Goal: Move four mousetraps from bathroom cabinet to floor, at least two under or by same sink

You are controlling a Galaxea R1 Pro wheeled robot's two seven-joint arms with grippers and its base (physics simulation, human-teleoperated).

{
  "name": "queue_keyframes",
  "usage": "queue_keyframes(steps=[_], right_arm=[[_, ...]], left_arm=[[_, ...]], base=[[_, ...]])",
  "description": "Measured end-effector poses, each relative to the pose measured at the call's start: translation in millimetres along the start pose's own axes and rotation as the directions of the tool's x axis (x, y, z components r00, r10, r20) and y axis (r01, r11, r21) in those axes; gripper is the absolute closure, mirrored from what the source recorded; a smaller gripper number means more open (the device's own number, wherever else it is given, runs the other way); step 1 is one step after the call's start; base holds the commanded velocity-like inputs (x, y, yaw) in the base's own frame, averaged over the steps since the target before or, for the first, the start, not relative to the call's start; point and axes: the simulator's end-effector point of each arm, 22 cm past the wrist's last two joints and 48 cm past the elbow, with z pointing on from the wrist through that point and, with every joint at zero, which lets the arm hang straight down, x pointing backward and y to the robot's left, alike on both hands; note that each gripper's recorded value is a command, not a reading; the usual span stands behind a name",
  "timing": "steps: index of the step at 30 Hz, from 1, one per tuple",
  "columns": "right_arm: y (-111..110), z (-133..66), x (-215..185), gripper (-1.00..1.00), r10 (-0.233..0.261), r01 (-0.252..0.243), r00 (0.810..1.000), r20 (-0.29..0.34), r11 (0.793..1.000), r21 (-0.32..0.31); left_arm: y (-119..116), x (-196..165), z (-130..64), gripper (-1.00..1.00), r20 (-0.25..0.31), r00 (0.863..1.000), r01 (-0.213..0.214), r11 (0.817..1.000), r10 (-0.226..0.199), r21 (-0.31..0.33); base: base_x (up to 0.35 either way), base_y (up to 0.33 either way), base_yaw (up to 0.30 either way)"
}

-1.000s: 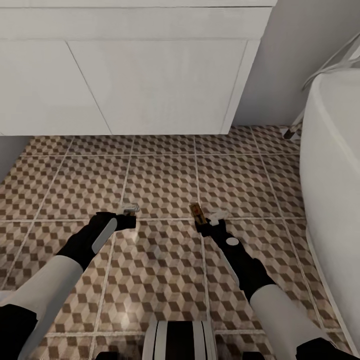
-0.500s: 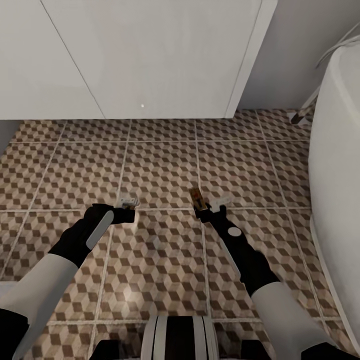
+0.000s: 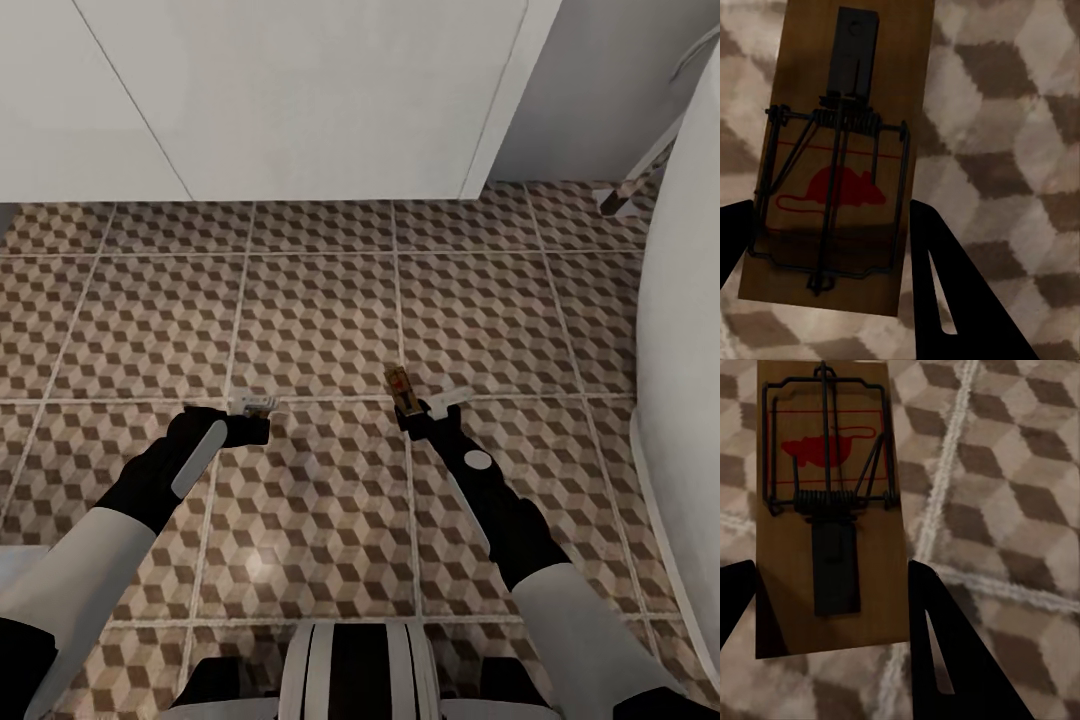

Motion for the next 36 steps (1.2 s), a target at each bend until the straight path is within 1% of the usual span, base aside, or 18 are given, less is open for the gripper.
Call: queue_keyframes(steps=[8,12,17,20,22,23,24,26,27,29,31,34,36], right_arm=[[2,8.8,25,1.0,0.01,-0.011,0.999,-0.03,1.0,-0.005],[3,9.6,24,1.0,0.011,-0.011,1.0,-0.026,1.0,-0.006],[2,10.0,24,1.0,0.009,-0.009,1.0,-0.022,1.0,-0.006],[-5,9.3,26,1.0,-0.006,0.006,1.0,-0.023,1.0,0.0],[-7,9.1,26,1.0,-0.026,0.026,0.999,-0.024,1.0,0.003],[-7,9.0,26,1.0,-0.044,0.044,0.999,-0.024,0.999,0.006],[-8,8.9,26,1.0,-0.066,0.067,0.997,-0.025,0.998,0.009],[-8,9.0,26,1.0,-0.074,0.074,0.997,-0.025,0.997,0.01],[-8,9.1,27,1.0,-0.076,0.076,0.997,-0.027,0.997,0.01],[-8,9.2,27,1.0,-0.076,0.076,0.997,-0.029,0.997,0.011],[-9,9.2,31,1.0,-0.091,0.092,0.995,-0.05,0.996,0.017],[-10,10.7,37,1.0,-0.134,0.138,0.985,-0.112,0.99,0.029],[-7,14.8,27,1.0,-0.16,0.166,0.98,-0.12,0.986,0.036]], left_arm=[[1,21,23.1,1.0,-0.042,0.999,0.005,1.0,-0.005,0.003],[-1,19,23.7,1.0,-0.035,0.999,0.002,1.0,-0.002,0.008],[-7,7,18.4,1.0,-0.002,1.0,-0.009,1.0,0.009,0.02],[-15,-11,9.0,1.0,0.046,0.999,-0.02,0.999,0.018,0.032],[-21,-28,-1.7,1.0,0.094,0.995,-0.032,0.999,0.028,0.036],[-27,-44,-13.2,1.0,0.141,0.989,-0.043,0.998,0.037,0.039],[-32,-70,-33.1,1.0,0.216,0.975,-0.062,0.998,0.055,0.026],[-35,-85,-46.8,1.0,0.266,0.962,-0.075,0.997,0.069,0.014],[-33,-92,-51.8,1.0,0.288,0.953,-0.09,0.996,0.091,-0.016],[-29,-91,-48.1,1.0,0.282,0.953,-0.098,0.994,0.107,-0.044],[-25,-81,-30.0,1.0,0.265,0.956,-0.106,0.99,0.127,-0.093],[-17,-72,-4.6,1.0,0.253,0.957,-0.107,0.983,0.142,-0.146],[-12,-81,6.1,1.0,0.241,0.96,-0.101,0.98,0.141,-0.169]], base=[[0.0,0.0,0.0],[0.0,0.0,0.0],[0.0,0.0,0.0],[0.0,0.0,0.0],[0.0,0.0,0.0],[0.0,0.0,0.0],[0.0,0.0,0.0],[0.0,0.0,0.0],[0.0,0.0,0.0],[0.0,0.0,0.0],[0.0,0.0,0.0],[0.0,0.0,0.0],[0.0,0.0,0.0]])
